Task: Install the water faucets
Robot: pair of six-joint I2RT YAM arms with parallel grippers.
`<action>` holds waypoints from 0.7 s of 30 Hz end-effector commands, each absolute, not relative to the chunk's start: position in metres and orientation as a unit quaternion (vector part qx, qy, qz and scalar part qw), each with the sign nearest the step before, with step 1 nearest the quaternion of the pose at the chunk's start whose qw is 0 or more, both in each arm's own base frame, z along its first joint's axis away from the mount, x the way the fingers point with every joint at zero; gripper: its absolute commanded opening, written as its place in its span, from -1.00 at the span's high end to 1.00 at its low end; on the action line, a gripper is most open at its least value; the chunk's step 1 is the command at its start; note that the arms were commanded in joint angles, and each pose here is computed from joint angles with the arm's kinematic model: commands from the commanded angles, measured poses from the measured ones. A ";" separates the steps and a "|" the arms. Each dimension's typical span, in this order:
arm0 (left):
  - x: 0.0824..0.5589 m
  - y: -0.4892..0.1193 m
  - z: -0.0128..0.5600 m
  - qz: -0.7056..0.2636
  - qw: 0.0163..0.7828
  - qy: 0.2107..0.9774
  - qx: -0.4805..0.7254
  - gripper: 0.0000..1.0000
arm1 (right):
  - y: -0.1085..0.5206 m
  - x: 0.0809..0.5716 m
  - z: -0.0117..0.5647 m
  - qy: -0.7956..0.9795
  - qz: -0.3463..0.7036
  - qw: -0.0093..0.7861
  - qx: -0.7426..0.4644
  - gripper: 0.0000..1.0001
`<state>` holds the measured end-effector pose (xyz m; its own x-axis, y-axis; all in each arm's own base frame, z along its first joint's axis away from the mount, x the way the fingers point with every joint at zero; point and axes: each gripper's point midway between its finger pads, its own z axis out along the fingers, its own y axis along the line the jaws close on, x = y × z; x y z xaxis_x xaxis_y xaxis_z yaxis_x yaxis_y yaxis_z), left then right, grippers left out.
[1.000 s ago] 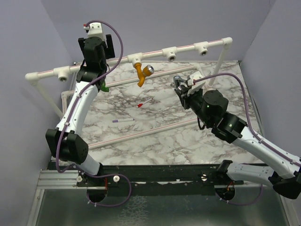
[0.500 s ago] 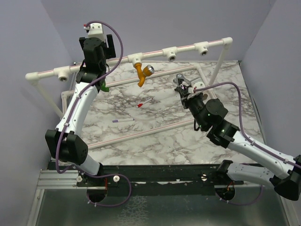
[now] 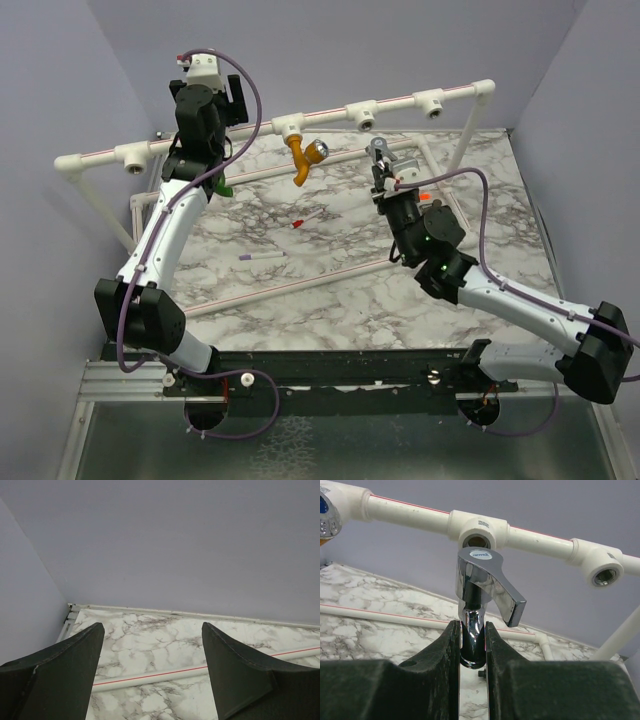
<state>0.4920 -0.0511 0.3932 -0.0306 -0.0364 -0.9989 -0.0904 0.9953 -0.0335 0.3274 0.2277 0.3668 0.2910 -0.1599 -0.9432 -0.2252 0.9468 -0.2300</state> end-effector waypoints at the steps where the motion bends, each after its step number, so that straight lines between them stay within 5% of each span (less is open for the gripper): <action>1: 0.482 -0.063 0.289 0.016 0.579 0.815 -0.011 -0.59 | 0.224 0.329 0.409 0.554 0.034 0.824 -0.113 0.99; 21: 0.485 -0.065 0.277 0.014 0.566 0.824 -0.009 -0.59 | 0.229 0.352 0.415 0.539 0.007 0.837 -0.092 0.99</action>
